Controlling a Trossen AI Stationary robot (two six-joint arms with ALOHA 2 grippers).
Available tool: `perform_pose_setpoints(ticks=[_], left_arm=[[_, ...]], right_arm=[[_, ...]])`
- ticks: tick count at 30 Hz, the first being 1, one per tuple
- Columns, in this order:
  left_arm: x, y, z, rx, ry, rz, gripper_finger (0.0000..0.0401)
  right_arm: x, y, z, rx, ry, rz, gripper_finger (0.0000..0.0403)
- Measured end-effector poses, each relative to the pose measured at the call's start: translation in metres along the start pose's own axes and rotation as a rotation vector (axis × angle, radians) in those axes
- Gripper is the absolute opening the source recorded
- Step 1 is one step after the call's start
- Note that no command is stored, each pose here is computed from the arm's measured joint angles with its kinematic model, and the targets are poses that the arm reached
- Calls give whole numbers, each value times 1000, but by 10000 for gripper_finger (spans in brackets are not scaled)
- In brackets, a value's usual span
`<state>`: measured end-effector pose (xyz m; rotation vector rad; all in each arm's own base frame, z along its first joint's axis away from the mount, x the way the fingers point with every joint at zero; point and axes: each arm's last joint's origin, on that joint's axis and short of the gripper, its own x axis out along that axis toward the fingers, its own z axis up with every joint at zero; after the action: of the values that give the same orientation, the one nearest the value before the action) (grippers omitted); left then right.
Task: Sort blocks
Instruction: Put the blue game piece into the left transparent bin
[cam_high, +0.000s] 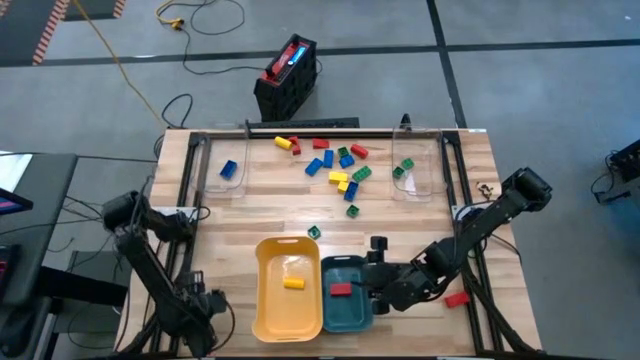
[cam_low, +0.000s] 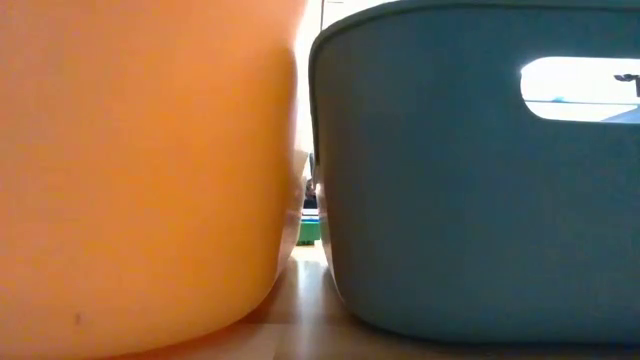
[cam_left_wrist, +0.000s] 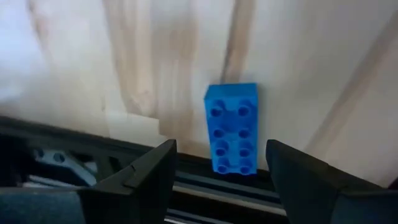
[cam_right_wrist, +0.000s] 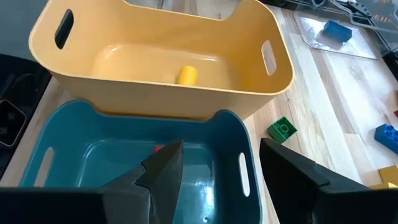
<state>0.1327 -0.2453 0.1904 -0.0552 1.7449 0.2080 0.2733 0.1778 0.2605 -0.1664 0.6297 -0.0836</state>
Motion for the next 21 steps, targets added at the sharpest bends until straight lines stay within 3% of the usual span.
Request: perform_pose_setpoints(ticks=[7, 21], left_arm=[[-4, 1, 1, -67, -60, -13, 242], [23, 2, -7, -95, -86, -23, 242]], right_arm=[[0, 1, 3, 7, -26, 8, 228], [-6, 10, 2, 16, -48, 41, 226]])
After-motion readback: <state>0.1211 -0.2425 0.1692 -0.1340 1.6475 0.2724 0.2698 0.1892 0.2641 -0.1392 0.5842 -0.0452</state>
